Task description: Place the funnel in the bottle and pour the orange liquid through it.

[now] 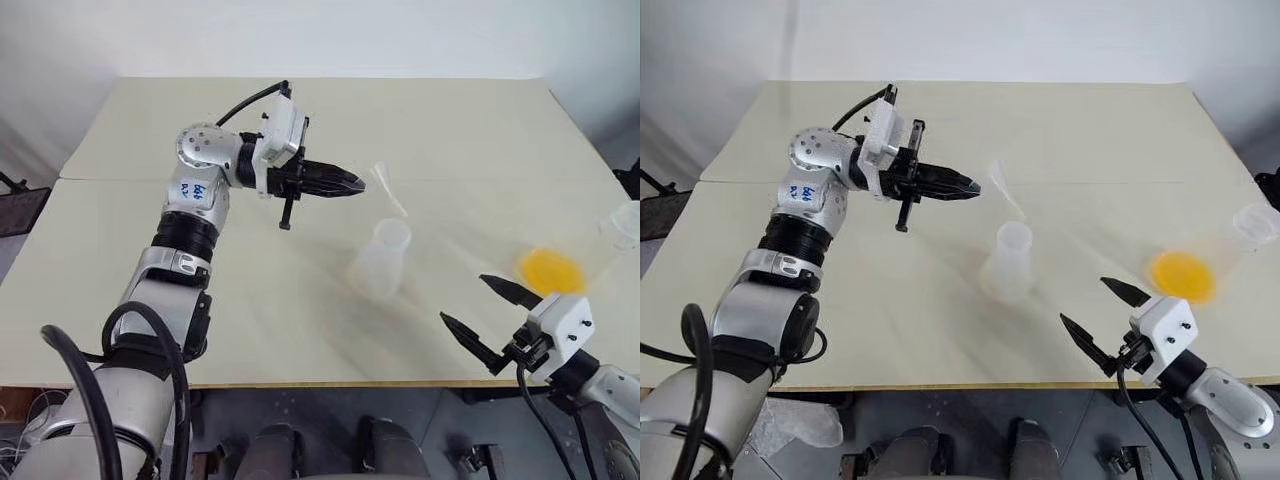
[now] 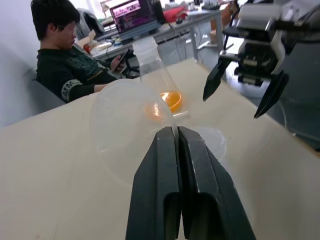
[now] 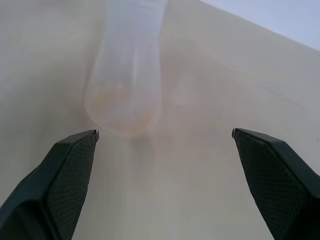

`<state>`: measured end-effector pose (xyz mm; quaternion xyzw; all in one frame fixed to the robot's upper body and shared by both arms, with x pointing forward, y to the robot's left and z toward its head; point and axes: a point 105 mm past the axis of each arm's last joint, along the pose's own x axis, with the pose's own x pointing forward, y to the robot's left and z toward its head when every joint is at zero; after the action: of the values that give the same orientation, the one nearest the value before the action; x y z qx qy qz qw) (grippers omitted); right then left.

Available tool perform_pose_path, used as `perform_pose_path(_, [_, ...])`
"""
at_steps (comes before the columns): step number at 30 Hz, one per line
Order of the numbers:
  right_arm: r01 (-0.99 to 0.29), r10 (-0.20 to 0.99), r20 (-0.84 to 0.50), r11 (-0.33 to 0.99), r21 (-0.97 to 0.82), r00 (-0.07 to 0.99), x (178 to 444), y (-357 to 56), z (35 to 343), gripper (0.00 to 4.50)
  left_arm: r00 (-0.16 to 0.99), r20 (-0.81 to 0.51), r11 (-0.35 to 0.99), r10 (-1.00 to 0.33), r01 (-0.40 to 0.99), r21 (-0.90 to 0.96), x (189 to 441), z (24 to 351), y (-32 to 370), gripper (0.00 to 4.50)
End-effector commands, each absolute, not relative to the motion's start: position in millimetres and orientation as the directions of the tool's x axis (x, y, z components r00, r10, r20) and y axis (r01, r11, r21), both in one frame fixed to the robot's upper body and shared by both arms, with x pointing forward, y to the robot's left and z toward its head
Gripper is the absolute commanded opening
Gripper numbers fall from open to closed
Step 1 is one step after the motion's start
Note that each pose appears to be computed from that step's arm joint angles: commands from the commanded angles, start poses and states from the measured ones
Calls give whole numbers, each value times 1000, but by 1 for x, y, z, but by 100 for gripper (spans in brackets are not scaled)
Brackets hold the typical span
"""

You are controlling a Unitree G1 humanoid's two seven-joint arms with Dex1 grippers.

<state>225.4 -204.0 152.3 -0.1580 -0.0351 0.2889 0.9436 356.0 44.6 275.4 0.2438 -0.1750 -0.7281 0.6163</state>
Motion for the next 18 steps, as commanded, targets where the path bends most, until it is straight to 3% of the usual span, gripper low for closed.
perform_pose_path(1, [-505, 543, 19, 793, -341, 840, 222, -202, 164, 450, -172, -202, -261, -964, 750, 608, 350, 283, 38, 2])
perform_pose_path(18, [-463, 498, 19, 820, -336, 867, 216, -203, 162, 450, -208, -349, -394, -914, 662, 637, 344, 279, 28, 2])
